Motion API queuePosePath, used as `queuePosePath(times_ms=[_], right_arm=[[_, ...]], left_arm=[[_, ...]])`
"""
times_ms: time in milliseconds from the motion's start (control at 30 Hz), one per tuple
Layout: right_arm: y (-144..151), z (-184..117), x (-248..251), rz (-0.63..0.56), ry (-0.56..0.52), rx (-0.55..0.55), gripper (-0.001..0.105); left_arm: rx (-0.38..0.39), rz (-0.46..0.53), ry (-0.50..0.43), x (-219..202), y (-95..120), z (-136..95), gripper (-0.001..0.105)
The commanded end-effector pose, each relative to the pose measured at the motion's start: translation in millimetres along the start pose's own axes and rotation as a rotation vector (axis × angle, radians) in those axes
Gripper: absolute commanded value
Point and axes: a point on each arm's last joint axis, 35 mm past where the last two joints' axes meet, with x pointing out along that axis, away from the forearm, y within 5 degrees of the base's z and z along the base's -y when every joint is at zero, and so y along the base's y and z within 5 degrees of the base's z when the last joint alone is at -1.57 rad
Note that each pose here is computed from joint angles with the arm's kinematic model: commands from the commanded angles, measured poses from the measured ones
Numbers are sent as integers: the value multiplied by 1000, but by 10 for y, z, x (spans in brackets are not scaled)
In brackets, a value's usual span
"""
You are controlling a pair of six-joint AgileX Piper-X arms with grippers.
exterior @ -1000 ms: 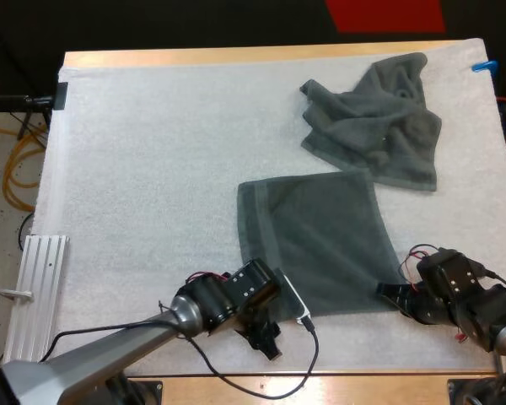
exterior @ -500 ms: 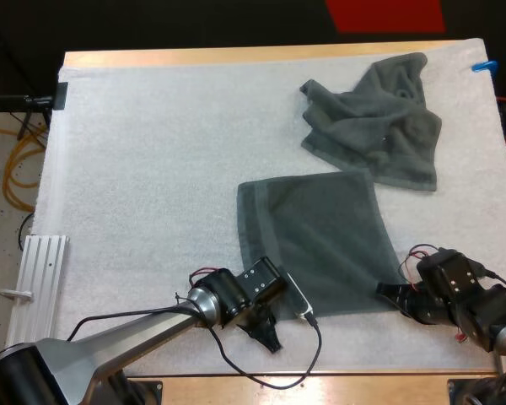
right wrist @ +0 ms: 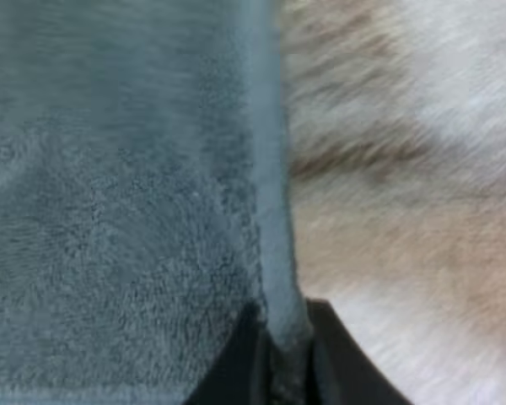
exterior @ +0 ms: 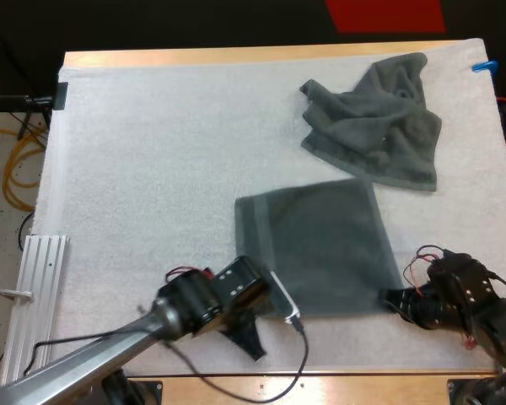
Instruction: Pick towel from pile fold and stack
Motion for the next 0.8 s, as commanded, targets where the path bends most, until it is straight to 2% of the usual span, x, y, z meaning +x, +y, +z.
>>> queuePosePath(times_ms=[0, 133, 200, 300, 467, 533, 667, 767], right_arm=[[43, -27, -87, 10, 15, -16, 0], [140, -67, -176, 47, 9, -3, 0], [195, -47, -163, 75, -12, 20, 0], [247, 56, -100, 96, -64, 55, 0], [309, 253, 56, 79, -175, 112, 0], [320, 316, 159, 63, -189, 127, 0], [293, 510, 396, 37, -255, 164, 0], [206, 667, 512, 27, -319, 216, 0]], left_arm=[[-15, 5, 18, -82, 8, -84, 0], [-50, -31, -89, -272, 12, -118, 0], [-59, -47, -171, -314, 13, -53, 0], [-86, -55, -220, -286, 58, 47, 0], [-168, -28, -218, -120, 286, 206, 0], [-208, -38, -231, -26, 433, 298, 0], [-280, -129, -250, 179, 688, 448, 0], [-337, -117, -230, 356, 865, 494, 0]])
